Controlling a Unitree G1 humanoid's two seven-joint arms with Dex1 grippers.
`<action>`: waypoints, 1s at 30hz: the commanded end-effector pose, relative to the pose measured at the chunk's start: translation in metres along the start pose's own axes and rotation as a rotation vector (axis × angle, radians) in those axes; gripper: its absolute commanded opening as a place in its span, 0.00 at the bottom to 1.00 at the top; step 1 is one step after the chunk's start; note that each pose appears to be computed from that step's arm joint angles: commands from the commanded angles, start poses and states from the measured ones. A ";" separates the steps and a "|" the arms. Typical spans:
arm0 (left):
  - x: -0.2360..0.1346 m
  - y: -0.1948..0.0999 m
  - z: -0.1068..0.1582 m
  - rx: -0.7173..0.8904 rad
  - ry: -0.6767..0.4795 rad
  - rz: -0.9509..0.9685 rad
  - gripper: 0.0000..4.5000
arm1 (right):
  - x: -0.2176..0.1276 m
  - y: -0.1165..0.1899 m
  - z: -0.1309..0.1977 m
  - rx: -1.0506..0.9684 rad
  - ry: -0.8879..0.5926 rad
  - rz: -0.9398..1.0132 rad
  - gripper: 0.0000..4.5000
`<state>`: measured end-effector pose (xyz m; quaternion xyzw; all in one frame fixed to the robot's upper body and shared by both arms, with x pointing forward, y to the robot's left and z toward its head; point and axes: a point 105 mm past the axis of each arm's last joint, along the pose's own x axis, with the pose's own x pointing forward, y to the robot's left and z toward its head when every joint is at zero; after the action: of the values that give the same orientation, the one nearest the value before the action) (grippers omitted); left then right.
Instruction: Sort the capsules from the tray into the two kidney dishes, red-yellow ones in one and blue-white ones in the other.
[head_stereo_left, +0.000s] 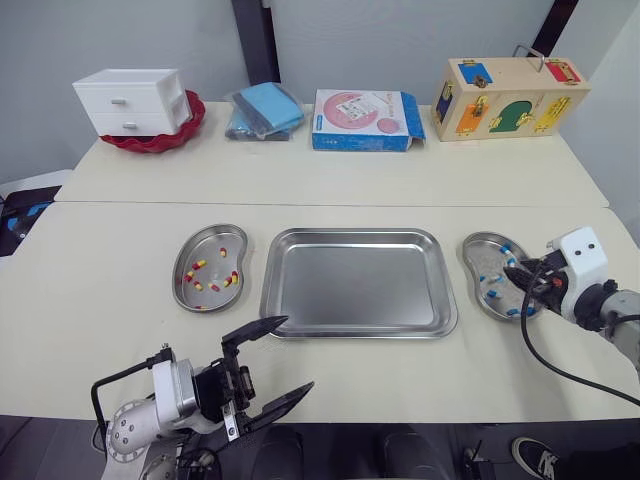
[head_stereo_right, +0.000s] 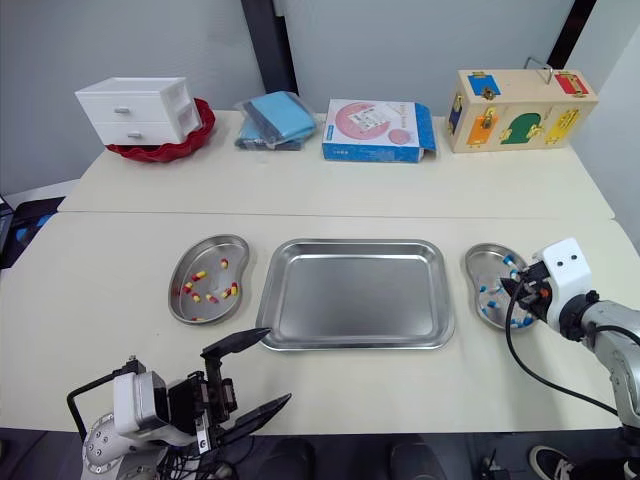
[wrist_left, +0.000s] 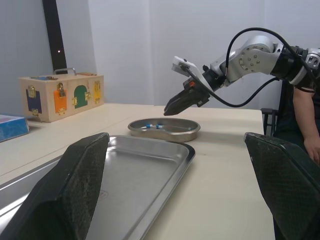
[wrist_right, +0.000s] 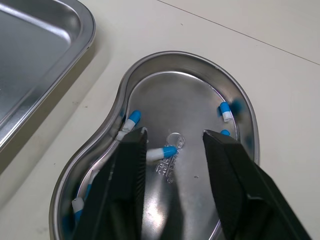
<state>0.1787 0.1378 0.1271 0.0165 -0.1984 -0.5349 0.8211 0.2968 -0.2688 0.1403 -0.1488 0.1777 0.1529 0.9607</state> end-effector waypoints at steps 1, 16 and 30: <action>0.006 0.000 0.009 0.029 -0.015 -0.020 1.00 | -0.005 -0.006 0.010 -0.021 -0.029 -0.026 0.68; 0.007 0.001 0.010 0.028 -0.006 -0.015 1.00 | -0.006 -0.003 0.010 -0.021 -0.034 -0.016 0.99; -0.012 0.038 0.010 0.008 0.171 0.207 1.00 | -0.028 -0.001 0.015 -0.078 -0.103 0.105 0.99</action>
<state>0.2008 0.1580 0.1334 0.0254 -0.1357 -0.4634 0.8753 0.2811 -0.2730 0.1415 -0.1486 0.1718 0.1934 0.9545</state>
